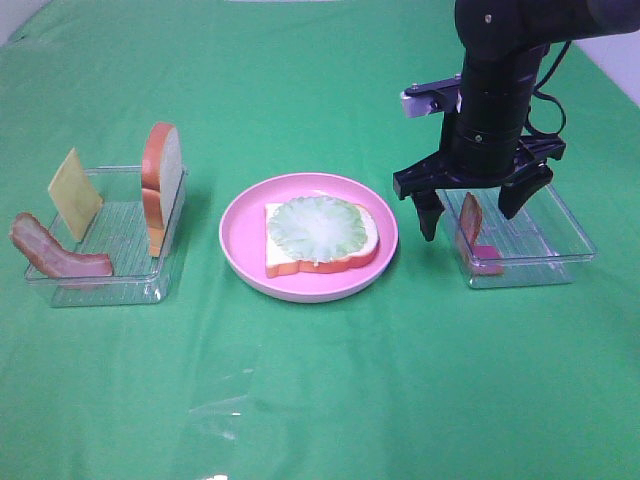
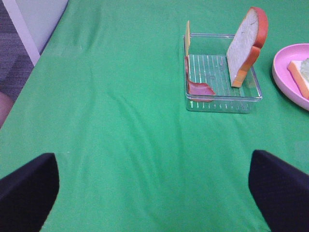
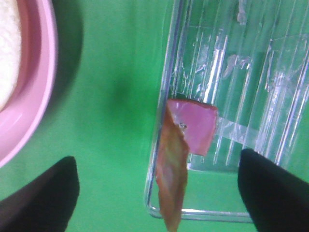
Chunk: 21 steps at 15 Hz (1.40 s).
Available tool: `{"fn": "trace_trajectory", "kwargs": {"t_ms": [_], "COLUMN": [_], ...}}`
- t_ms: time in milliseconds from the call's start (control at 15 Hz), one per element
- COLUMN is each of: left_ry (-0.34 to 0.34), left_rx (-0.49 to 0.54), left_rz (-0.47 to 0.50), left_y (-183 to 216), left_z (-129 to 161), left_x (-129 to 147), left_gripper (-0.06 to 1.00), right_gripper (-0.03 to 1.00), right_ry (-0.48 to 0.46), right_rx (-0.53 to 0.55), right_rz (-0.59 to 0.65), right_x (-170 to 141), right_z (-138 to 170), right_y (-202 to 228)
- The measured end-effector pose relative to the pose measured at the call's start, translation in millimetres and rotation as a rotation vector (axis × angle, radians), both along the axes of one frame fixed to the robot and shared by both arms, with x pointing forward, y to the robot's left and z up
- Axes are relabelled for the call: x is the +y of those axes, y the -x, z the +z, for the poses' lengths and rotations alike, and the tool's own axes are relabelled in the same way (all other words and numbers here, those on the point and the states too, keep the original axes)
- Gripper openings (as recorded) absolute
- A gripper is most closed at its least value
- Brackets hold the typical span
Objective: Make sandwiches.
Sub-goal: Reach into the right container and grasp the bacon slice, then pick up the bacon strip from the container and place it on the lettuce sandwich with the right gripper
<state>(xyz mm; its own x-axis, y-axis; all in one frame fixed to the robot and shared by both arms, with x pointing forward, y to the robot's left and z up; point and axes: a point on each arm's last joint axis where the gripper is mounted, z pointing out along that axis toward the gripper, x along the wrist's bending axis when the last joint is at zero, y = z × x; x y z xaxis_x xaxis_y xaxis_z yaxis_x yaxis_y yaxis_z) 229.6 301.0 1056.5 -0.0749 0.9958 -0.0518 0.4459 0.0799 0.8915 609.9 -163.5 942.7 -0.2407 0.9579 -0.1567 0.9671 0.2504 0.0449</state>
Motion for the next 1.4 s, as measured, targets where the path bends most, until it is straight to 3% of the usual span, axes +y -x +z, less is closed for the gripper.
{"fn": "trace_trajectory", "kwargs": {"t_ms": [133, 200, 400, 467, 1133, 1267, 1400], "left_ry": [0.0, 0.0, 0.0, 0.0, 0.0, 0.0, 0.0], "left_rx": [0.0, 0.0, 0.0, 0.0, 0.0, 0.0, 0.0], "left_rz": [0.0, 0.0, 0.0, 0.0, 0.0, 0.0, 0.0], "left_y": [0.0, 0.0, 0.0, 0.0, 0.0, 0.0, 0.0], "left_z": [0.0, 0.0, 0.0, 0.0, 0.0, 0.0, 0.0], "left_x": [0.0, 0.0, 0.0, 0.0, 0.0, 0.0, 0.0], "left_gripper": [0.99, 0.99, 0.99, 0.99, 0.99, 0.99, 0.99], "right_gripper": [0.7, 0.59, 0.1, 0.01, 0.01, 0.01, 0.01], "right_ry": [0.006, 0.008, 0.029, 0.032, 0.042, 0.034, 0.009], "right_rx": [-0.013, -0.019, -0.039, -0.041, -0.035, -0.073, -0.169], "right_rz": [0.007, 0.009, 0.002, 0.004, 0.063, 0.082, 0.075], "right_x": [-0.5, -0.6, -2.6, -2.9, -4.4, -4.6, -4.5], "right_z": [0.2, 0.2, 0.7, 0.8, 10.3, 37.9, 95.7], "right_y": [-1.3, -1.8, -3.5, -3.7, -0.9, -1.5, -3.9]}}
